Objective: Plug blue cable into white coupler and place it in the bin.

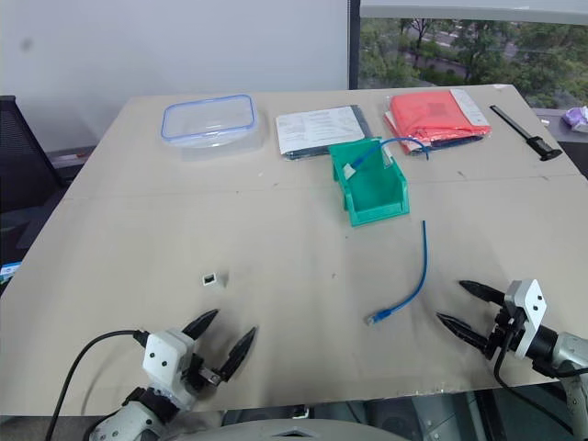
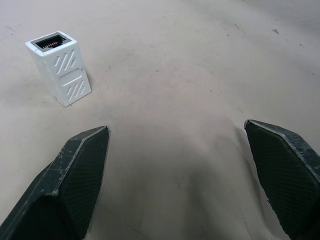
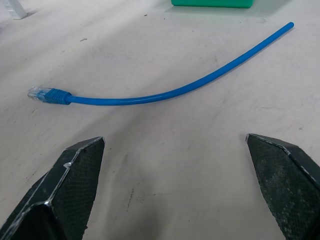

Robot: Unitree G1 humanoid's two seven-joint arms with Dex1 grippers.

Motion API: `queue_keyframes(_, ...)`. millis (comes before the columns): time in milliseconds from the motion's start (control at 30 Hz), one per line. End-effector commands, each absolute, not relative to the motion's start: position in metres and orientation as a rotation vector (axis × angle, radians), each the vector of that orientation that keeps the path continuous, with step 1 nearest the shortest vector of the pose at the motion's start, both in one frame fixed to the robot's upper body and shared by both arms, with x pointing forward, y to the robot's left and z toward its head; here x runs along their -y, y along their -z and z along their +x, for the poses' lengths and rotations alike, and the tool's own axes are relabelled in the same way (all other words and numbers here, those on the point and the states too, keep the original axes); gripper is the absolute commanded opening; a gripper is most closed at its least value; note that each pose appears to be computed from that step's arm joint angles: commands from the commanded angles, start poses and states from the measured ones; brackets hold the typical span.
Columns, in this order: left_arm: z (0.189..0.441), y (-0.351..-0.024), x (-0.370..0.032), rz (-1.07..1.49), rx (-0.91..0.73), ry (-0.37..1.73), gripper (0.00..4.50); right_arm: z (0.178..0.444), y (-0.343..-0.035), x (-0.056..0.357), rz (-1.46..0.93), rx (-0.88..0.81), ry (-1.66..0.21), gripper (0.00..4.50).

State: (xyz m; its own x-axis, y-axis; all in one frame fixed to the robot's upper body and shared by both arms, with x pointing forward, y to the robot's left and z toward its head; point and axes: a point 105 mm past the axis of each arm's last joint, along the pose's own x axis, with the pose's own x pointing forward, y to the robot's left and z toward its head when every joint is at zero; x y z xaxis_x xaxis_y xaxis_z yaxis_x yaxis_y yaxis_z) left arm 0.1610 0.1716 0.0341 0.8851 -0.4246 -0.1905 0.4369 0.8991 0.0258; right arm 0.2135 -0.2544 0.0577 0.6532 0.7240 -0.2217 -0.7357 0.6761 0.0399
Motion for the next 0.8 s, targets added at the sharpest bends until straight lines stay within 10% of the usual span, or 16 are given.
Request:
queue_keyframes(33, 0.151, -0.018, -0.167, 0.045, -0.262, 0.491, 4.43, 0.213, -0.066, 0.262, -0.086, -0.196, -0.812, 4.5)
queue_keyframes(800, 0.158, -0.036, -0.154, 0.038, -0.232, 0.62, 4.43, 0.212, -0.067, 0.271, -0.155, -0.206, -0.817, 4.5)
